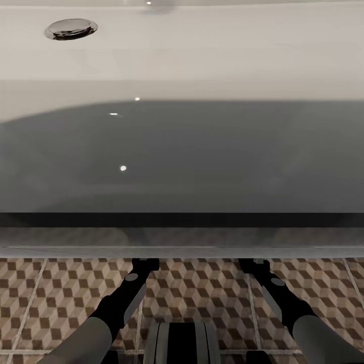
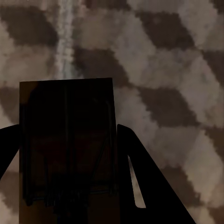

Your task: Take the four mousetraps from the cabinet in the bathroom and place them on the bathroom floor. Make sure all four end up on the same floor surface, and ensure that at least two of them are either under or directly next to the same bathroom sink.

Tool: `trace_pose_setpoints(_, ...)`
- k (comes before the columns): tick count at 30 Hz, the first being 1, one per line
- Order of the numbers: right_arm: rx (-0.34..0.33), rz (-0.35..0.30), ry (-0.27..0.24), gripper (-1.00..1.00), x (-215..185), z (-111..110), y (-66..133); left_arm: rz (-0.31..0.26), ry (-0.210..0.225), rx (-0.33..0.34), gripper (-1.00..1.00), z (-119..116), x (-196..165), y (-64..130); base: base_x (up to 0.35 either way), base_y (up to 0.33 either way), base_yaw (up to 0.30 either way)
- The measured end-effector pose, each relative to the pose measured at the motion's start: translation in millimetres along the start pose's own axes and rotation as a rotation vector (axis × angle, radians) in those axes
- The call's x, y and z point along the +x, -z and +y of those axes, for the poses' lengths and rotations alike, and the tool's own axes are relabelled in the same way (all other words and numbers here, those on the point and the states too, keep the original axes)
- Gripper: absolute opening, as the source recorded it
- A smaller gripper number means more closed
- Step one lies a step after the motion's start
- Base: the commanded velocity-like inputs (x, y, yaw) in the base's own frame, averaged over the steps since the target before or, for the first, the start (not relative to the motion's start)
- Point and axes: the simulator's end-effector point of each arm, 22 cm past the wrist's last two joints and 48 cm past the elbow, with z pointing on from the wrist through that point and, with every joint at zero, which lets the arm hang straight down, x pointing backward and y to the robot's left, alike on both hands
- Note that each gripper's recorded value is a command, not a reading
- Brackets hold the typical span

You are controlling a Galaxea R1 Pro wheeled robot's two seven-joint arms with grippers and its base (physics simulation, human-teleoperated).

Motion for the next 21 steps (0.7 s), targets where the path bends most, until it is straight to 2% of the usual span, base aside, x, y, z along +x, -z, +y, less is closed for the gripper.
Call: trace_pose_setpoints(21,0.001,0.001,-0.006,-1.00,0.4,-0.3,0.0,0.004,-0.002,-0.001,-1.00,0.7,2.4,-0.1,0.000,0.000,0.000)
